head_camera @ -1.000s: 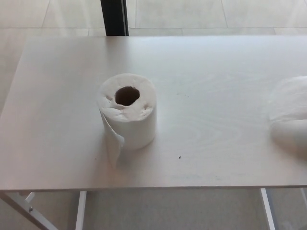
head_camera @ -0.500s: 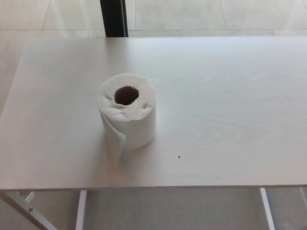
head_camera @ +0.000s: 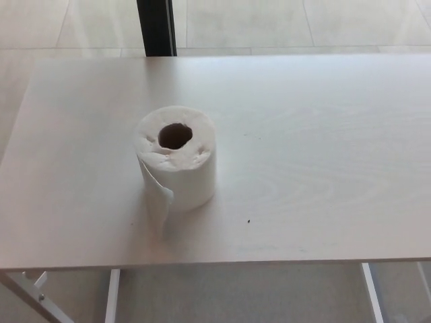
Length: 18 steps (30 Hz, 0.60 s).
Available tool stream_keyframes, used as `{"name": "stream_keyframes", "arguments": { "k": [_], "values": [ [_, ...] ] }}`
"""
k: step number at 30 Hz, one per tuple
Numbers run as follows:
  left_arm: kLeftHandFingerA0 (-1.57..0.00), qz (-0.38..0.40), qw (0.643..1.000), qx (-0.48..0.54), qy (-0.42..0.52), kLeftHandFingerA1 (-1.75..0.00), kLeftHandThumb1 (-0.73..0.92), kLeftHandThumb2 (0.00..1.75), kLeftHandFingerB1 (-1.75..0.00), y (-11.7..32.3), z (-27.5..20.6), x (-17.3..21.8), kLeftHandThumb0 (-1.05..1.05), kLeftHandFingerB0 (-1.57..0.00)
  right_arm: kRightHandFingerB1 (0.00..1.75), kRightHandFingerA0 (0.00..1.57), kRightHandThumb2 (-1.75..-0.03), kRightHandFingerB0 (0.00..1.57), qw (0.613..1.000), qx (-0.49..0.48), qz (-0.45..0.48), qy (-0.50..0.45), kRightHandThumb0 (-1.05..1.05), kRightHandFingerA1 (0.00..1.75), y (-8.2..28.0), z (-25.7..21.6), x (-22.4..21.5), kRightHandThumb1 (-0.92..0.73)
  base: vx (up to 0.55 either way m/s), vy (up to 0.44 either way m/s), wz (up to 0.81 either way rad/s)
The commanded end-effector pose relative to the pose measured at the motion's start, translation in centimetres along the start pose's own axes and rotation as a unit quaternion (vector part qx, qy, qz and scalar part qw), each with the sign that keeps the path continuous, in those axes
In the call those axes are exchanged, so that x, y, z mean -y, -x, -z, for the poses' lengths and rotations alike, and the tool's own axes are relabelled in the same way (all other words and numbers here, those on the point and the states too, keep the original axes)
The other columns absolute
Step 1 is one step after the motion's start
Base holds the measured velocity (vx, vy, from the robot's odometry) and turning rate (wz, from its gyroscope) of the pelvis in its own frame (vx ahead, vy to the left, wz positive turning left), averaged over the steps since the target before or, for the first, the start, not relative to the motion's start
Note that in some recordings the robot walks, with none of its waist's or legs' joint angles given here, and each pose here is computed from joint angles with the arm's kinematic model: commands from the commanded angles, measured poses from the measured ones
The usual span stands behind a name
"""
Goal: A toilet paper roll is kept in the middle of the desk infront of the robot. The robot places its left hand on the top of the toilet paper roll to hold it still and uses its right hand to tear off a piece of toilet paper from it and hands the paper to a person
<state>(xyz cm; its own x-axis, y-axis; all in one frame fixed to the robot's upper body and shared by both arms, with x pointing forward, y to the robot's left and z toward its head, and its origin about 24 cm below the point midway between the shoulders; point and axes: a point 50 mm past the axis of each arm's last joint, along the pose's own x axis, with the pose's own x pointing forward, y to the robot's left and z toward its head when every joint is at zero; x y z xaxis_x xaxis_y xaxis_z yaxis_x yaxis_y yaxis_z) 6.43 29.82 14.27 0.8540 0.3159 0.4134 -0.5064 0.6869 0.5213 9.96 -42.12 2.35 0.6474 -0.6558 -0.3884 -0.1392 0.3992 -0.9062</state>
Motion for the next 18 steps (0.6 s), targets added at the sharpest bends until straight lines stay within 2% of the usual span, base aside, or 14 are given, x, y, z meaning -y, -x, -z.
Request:
{"name": "stream_keyframes", "arguments": {
  "k": [1,3,4,7,8,9,10,12,13,14,15,16,17,18],
  "values": [
    [0.00,-0.153,0.804,-0.574,0.013,-0.34,0.87,0.67,-0.27,12.5,17.5,-3.9,-0.36,0.00,0.54,0.35,-0.59,0.39,0.905,-0.235,0.197,-0.294,-0.45,0.78,7.4,16.3,0.7,-0.64,0.00,0.000,0.00],
    [0.00,-0.140,0.783,-0.606,0.001,-0.36,0.84,0.66,-0.29,12.8,18.9,-3.5,-0.38,-0.01,0.56,0.35,-0.59,0.39,0.890,-0.253,0.199,-0.324,-0.46,0.84,6.8,16.3,0.7,-0.65,0.00,0.000,0.00],
    [-0.03,-0.120,0.774,-0.622,-0.008,-0.55,0.77,1.19,-0.52,12.6,19.5,-3.0,-0.28,0.00,0.54,0.42,-0.60,0.39,0.880,-0.275,0.184,-0.341,-0.50,0.84,6.2,16.2,0.7,-0.68,0.00,0.000,0.00],
    [-0.04,-0.076,0.764,-0.639,-0.034,-0.56,0.74,1.18,-0.52,11.9,20.0,-2.1,-0.29,0.00,0.64,0.51,-0.60,0.42,0.860,-0.301,0.145,-0.385,-0.47,0.93,5.0,15.8,1.0,-0.67,0.00,0.000,0.00],
    [-0.04,-0.053,0.761,-0.645,-0.046,-0.56,0.72,1.16,-0.51,11.2,20.9,-1.4,-0.30,0.00,0.67,0.62,-0.92,0.48,0.869,-0.308,0.079,-0.380,-0.44,0.82,4.4,15.3,1.4,-0.55,0.00,0.000,0.00],
    [-0.23,0.008,0.759,-0.643,-0.101,-0.56,0.80,0.63,-0.41,10.7,21.2,-0.6,-0.47,-0.17,0.69,0.71,-0.91,0.58,0.885,-0.306,0.016,-0.352,-0.46,0.81,3.7,14.3,2.1,-0.53,0.00,0.000,0.00],
    [-0.23,0.014,0.759,-0.642,-0.107,-0.56,0.80,0.63,-0.41,10.6,21.3,-0.5,-0.47,-0.17,0.69,0.71,-0.91,0.58,0.886,-0.306,0.010,-0.349,-0.46,0.81,3.6,14.2,2.2,-0.53,0.00,0.000,0.00],
    [-0.45,0.085,0.746,-0.650,-0.114,-0.52,0.77,0.62,-0.44,11.4,21.7,0.7,-0.40,-0.43,0.70,0.78,-0.89,0.62,0.896,-0.299,-0.012,-0.327,-0.47,0.87,2.7,12.9,1.9,-0.52,0.00,0.000,0.00],
    [-0.45,0.091,0.744,-0.651,-0.114,-0.52,0.77,0.62,-0.44,11.5,21.7,0.8,-0.40,-0.43,0.70,0.78,-0.89,0.62,0.896,-0.298,-0.012,-0.329,-0.47,0.87,2.6,12.9,1.9,-0.52,0.00,0.000,0.00],
    [-0.50,0.111,0.740,-0.651,-0.122,-0.52,0.76,0.62,-0.44,11.7,21.7,1.0,-0.41,-0.44,0.57,0.63,-0.59,0.63,0.896,-0.295,-0.013,-0.333,-0.43,0.76,2.5,12.7,1.9,-0.65,0.00,0.000,0.00],
    [-0.57,0.158,0.733,-0.647,-0.138,-0.53,0.76,0.62,-0.45,12.1,21.6,1.3,-0.41,-0.52,0.54,0.66,-0.59,0.60,0.897,-0.290,-0.019,-0.332,-0.45,0.79,2.2,12.2,1.9,-0.65,0.00,0.000,0.00],
    [-0.65,0.221,0.722,-0.638,-0.147,-0.50,0.77,0.63,-0.44,12.5,21.4,1.4,-0.40,-0.57,0.64,0.47,-0.94,0.56,0.904,-0.287,-0.036,-0.316,-0.50,0.67,1.8,11.7,1.7,-0.57,0.00,0.000,0.00],
    [-0.65,0.257,0.713,-0.636,-0.148,-0.50,0.77,0.63,-0.44,12.8,21.3,1.3,-0.40,-0.57,0.50,0.27,-0.62,0.40,0.904,-0.297,-0.067,-0.299,-0.54,0.61,1.4,11.6,1.7,-0.70,0.00,0.000,0.00],
    [-0.65,0.257,0.712,-0.636,-0.148,-0.50,0.77,0.63,-0.44,12.8,21.4,1.2,-0.40,-0.57,0.50,0.27,-0.62,0.40,0.896,-0.315,-0.091,-0.299,-0.54,0.61,1.2,11.5,1.9,-0.70,0.00,0.000,0.00]
  ]
}}
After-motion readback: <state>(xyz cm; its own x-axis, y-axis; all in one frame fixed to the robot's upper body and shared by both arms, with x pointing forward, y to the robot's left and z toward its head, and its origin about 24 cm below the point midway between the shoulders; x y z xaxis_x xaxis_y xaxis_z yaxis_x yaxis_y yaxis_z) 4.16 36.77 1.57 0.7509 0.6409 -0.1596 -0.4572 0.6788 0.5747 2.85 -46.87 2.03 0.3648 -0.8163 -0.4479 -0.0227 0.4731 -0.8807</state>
